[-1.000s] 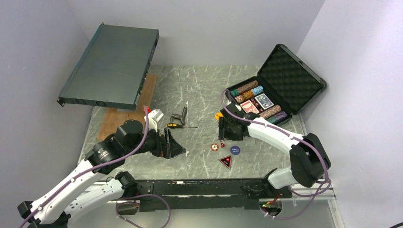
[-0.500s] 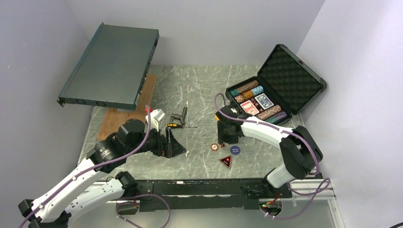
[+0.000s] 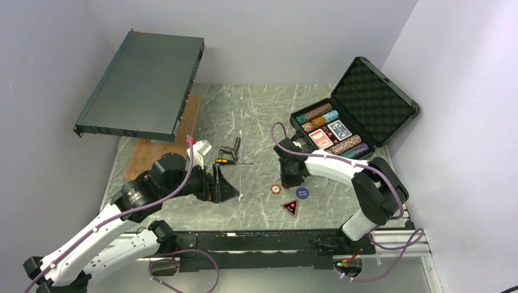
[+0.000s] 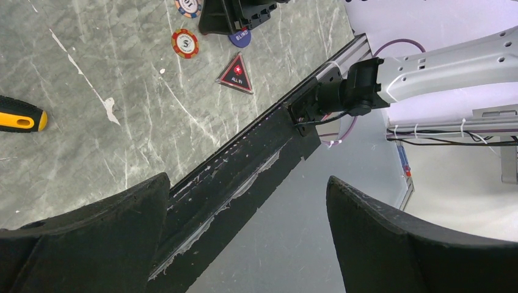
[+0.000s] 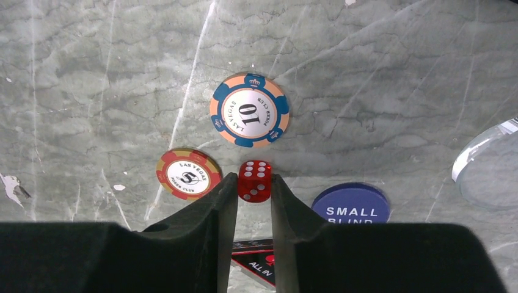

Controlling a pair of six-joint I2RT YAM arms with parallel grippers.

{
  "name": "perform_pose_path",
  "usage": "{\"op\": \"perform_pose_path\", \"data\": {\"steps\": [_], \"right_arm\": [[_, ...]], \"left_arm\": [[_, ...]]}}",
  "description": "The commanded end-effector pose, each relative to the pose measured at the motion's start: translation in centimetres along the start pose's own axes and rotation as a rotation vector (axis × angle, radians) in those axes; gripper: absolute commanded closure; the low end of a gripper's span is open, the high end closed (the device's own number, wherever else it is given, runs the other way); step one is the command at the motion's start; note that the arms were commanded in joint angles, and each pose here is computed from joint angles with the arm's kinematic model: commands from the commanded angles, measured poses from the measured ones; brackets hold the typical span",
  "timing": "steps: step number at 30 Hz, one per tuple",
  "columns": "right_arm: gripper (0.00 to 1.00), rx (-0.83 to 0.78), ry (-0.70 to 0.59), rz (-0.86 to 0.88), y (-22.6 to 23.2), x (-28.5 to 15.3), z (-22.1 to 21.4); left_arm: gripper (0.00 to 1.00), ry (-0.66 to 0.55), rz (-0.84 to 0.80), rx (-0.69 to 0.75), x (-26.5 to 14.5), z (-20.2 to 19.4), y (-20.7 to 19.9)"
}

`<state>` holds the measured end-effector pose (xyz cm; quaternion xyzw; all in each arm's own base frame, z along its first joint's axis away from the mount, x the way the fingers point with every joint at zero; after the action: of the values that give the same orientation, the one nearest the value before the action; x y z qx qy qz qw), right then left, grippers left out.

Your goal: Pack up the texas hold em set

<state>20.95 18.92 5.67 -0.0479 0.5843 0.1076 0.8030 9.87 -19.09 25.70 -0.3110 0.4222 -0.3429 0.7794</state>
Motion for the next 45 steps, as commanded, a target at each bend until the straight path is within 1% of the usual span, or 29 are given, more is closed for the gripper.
{"op": "perform_pose_path", "data": {"steps": [1, 4, 6, 9, 12, 14, 16, 18, 21, 23, 25, 27, 30, 33, 36, 40, 42, 45], "right_arm": [[0.75, 0.001, -0.057, 0.000, 0.7, -0.6, 1.7], [0.87, 0.002, -0.065, -0.009, 0.5, -0.8, 1.8], [0.99, 0.008, -0.083, -0.004, 0.5, -1.5, 2.0], [1.00, 0.026, -0.144, -0.019, 0.0, -3.0, 3.1], [1.00, 0.079, -0.228, -0.068, -1.9, -4.8, 5.0], [1.00, 0.168, -0.297, -0.081, -4.2, -6.1, 6.7], [1.00, 0.310, -0.366, -0.081, -7.8, -7.3, 8.6], [1.00, 0.416, -0.445, -0.090, -10.6, -8.4, 10.6], [1.00, 0.572, -0.507, -0.172, -14.3, -9.3, 13.3], [1.00, 0.681, -0.465, -0.256, -16.6, -9.1, 14.1], [1.00, 0.720, -0.429, -0.305, -18.3, -8.4, 15.0], [1.00, 0.754, -0.406, -0.332, -19.8, -7.1, 15.7], [1.00, 0.803, -0.384, -0.316, -21.3, -5.5, 16.5], [1.00, 0.828, -0.355, -0.305, -22.2, -4.2, 17.0], [1.00, 0.851, -0.326, -0.328, -22.9, -3.5, 16.6], [1.00, 0.841, -0.333, -0.328, -23.1, -2.5, 16.4], [1.00, 0.860, -0.319, -0.336, -24.2, -2.0, 16.1], [1.00, 0.862, -0.310, -0.311, -24.3, -1.3, 16.2]], "left_arm": [[0.01, -0.038, -0.051, 0.031, -1.0, 0.9, -1.6], [0.01, -0.039, -0.050, 0.032, -1.0, 0.9, -1.6], [0.01, -0.036, -0.052, 0.034, -1.0, 0.9, -1.6], [0.01, -0.036, -0.053, 0.033, -0.9, 0.9, -1.6], [0.00, -0.032, -0.050, 0.033, -0.9, 0.9, -1.6], [0.01, -0.034, -0.049, 0.035, -0.9, 0.9, -1.6], [0.01, -0.034, -0.048, 0.037, -0.9, 0.9, -1.6], [0.01, -0.035, -0.048, 0.038, -0.9, 1.0, -1.6], [0.01, -0.033, -0.043, 0.038, -0.7, 1.1, -1.7], [0.01, -0.029, -0.040, 0.037, -0.6, 1.2, -1.7], [0.01, -0.025, -0.040, 0.036, -0.4, 1.2, -1.8], [0.00, -0.022, -0.036, 0.035, -0.2, 1.3, -1.8], [0.01, -0.018, -0.033, 0.032, 0.0, 1.4, -1.8], [0.01, -0.014, -0.029, 0.030, 0.1, 1.4, -1.8], [0.01, -0.012, -0.022, 0.033, 0.2, 1.5, -1.8], [0.01, -0.014, -0.019, 0.035, 0.4, 1.6, -1.8], [0.01, -0.015, -0.024, 0.035, 0.6, 1.7, -1.9], [0.01, -0.013, -0.027, 0.035, 0.8, 1.8, -2.0]]}}
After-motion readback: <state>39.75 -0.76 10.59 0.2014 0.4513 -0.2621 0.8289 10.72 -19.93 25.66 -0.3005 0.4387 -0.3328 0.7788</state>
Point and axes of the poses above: each gripper's point midway between its finger pads, its own x axis out along the fingers, its own y axis along the line the jaws close on, z = x × y, the point moved 4 cm from there along -x, back along the fingers, and after that the axes turned 11 degrees about -x, right-handed, at the moved point
